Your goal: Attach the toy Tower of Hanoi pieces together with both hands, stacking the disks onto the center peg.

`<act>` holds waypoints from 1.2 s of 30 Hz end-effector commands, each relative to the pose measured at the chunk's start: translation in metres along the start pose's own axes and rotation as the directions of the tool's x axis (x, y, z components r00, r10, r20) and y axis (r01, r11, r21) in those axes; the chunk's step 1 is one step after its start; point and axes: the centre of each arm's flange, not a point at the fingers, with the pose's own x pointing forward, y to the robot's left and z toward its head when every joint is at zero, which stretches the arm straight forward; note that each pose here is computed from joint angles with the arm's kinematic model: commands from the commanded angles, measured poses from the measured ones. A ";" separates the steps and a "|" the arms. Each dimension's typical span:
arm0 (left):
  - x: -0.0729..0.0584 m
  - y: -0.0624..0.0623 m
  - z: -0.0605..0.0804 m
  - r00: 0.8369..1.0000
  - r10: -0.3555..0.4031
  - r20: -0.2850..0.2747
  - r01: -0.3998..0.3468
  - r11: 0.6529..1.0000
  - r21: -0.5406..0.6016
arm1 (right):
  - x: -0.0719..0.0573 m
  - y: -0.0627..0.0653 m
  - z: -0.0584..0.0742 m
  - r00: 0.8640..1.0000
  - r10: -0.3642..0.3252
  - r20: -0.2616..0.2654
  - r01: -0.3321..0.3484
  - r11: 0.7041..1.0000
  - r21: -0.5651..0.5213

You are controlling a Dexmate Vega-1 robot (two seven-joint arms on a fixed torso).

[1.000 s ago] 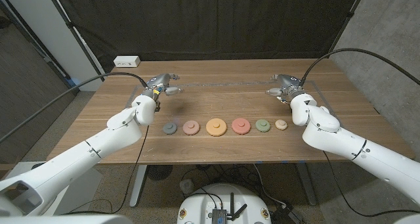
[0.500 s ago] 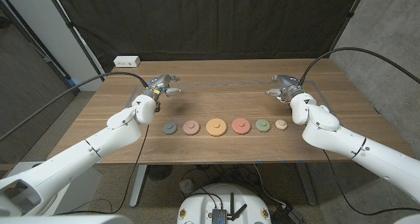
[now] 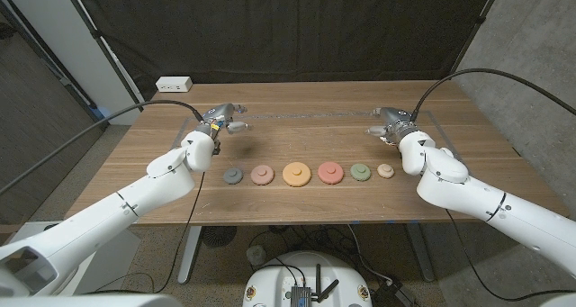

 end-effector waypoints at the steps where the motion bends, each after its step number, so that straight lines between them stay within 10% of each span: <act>1: -0.001 -0.002 0.000 1.000 0.008 -0.001 -0.008 1.000 -0.010 | -0.015 0.004 -0.007 1.000 -0.015 0.018 0.015 1.000 0.005; 36: -0.001 -0.004 0.002 1.000 0.012 0.007 -0.012 1.000 -0.029 | -0.055 0.016 -0.021 1.000 0.003 0.016 -0.003 1.000 0.018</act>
